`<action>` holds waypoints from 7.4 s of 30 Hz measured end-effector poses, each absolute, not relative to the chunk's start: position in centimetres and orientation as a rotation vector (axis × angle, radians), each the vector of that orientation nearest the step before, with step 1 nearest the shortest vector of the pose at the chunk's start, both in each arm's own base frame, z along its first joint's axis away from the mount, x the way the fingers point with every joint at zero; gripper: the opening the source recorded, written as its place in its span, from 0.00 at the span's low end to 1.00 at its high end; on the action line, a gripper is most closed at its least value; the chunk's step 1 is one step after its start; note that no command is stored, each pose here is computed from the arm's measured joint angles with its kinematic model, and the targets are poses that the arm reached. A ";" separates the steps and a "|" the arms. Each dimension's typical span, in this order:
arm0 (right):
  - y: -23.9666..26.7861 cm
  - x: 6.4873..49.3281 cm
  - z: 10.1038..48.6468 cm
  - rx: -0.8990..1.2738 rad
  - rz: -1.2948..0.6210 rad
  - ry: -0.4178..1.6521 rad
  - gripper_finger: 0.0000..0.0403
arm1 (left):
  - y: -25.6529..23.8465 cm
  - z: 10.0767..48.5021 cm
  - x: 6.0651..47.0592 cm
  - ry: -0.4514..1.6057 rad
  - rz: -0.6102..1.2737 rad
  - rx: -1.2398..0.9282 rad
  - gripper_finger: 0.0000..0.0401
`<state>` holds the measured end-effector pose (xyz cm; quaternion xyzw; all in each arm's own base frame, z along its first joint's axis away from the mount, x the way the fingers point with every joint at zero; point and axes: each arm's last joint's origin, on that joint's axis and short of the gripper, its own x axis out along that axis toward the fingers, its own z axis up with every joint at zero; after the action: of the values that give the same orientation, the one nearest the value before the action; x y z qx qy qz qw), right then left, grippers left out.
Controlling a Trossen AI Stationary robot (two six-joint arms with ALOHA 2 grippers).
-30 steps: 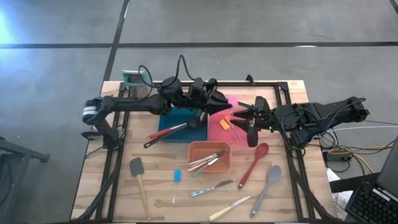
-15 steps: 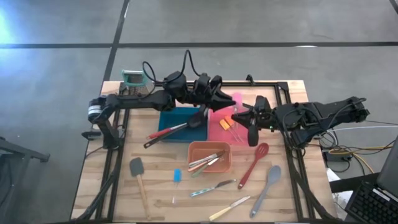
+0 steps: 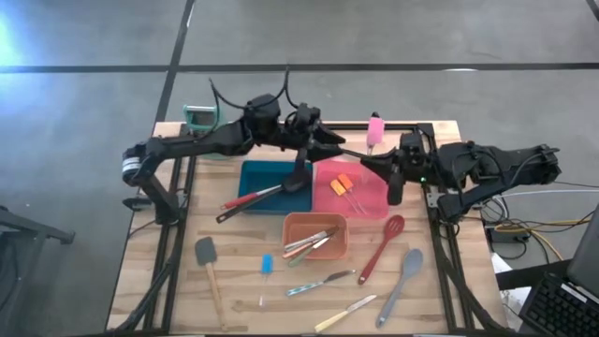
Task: Pick & Place Kitchen Items
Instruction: Put the pink spatula into the red bin, then put the black serving spoon into the blue bin
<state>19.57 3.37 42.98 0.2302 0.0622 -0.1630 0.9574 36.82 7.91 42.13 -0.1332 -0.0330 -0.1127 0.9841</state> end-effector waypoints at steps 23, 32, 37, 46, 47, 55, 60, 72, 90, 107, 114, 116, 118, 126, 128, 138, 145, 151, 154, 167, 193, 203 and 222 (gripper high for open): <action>-3.3 17.6 37.5 0.567 -0.649 0.740 0.02 | 8.6 43.7 29.8 0.196 0.119 -0.377 0.45; -6.1 22.9 32.4 0.575 -0.510 1.121 0.02 | 7.7 45.0 24.5 0.257 0.378 -0.339 0.45; -7.1 25.8 29.0 0.542 -0.440 1.282 0.02 | 7.1 45.3 22.5 0.233 0.381 -0.335 0.45; -8.3 29.4 22.9 0.526 -0.352 1.467 0.02 | 6.4 44.3 20.2 0.239 0.389 -0.356 0.45; -8.5 29.7 22.3 0.534 -0.340 1.460 0.02 | 6.4 44.2 20.1 0.239 0.390 -0.363 0.45; -9.9 29.7 18.2 0.604 -0.384 1.429 0.02 | 6.0 44.0 19.0 0.231 0.393 -0.384 0.45; -9.6 28.6 15.9 0.684 -0.398 1.395 0.02 | 6.0 44.1 18.8 0.228 0.392 -0.383 0.45; -9.3 27.7 13.8 0.760 -0.455 1.357 0.09 | 6.0 44.1 18.9 0.229 0.401 -0.382 0.45; -9.2 27.9 23.2 0.704 -0.406 1.281 0.32 | 6.0 43.9 18.9 0.245 0.402 -0.383 0.44; -5.7 19.7 38.8 0.633 -0.298 0.755 0.24 | 6.1 43.8 19.1 0.253 0.403 -0.384 0.44; -4.5 16.0 41.9 0.603 -0.263 0.599 0.22 | 6.3 43.3 19.9 0.278 0.407 -0.386 0.44; -4.2 15.1 42.4 0.596 -0.256 0.568 0.23 | 6.4 43.2 20.1 0.285 0.408 -0.387 0.44; -4.0 14.4 42.8 0.591 -0.250 0.543 0.24 | 6.4 43.1 20.3 0.289 0.408 -0.387 0.44; -3.4 12.5 43.5 0.579 -0.238 0.485 0.25 | 6.5 42.9 20.5 0.298 0.407 -0.375 0.44; -3.3 12.3 43.6 0.578 -0.237 0.481 0.25 | 6.5 42.9 20.5 0.298 0.408 -0.380 0.44; -3.4 12.7 43.4 0.580 -0.239 0.492 0.20 | 6.5 42.9 20.6 0.293 0.413 -0.409 0.44; -4.3 14.4 43.2 0.549 -0.349 0.473 0.17 | 6.5 42.9 20.6 0.295 0.413 -0.411 0.44; -4.9 16.2 42.4 0.555 -0.355 0.529 0.17 | 6.5 42.9 20.6 0.295 0.414 -0.412 0.44; -5.3 17.4 41.7 0.543 -0.360 0.572 0.18 | 6.5 42.9 20.6 0.295 0.414 -0.412 0.44; -5.6 18.7 38.9 0.497 -0.358 0.869 0.21 | 6.5 42.7 20.5 0.316 0.416 -0.407 0.44; -14.4 20.1 32.9 0.397 -0.620 1.319 0.25 | 6.5 42.4 20.5 0.343 0.432 -0.397 0.44; -19.0 21.6 28.5 0.383 -0.656 1.497 0.22 | 6.6 42.4 20.5 0.351 0.435 -0.355 0.44; -23.1 25.1 20.4 0.508 -0.479 1.557 0.26 | 6.8 39.3 21.4 0.427 0.456 -0.392 0.44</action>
<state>25.10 -23.13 20.45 0.2243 0.6873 -0.2113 0.6578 21.36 6.84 39.28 -0.1918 0.2087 0.2227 0.9328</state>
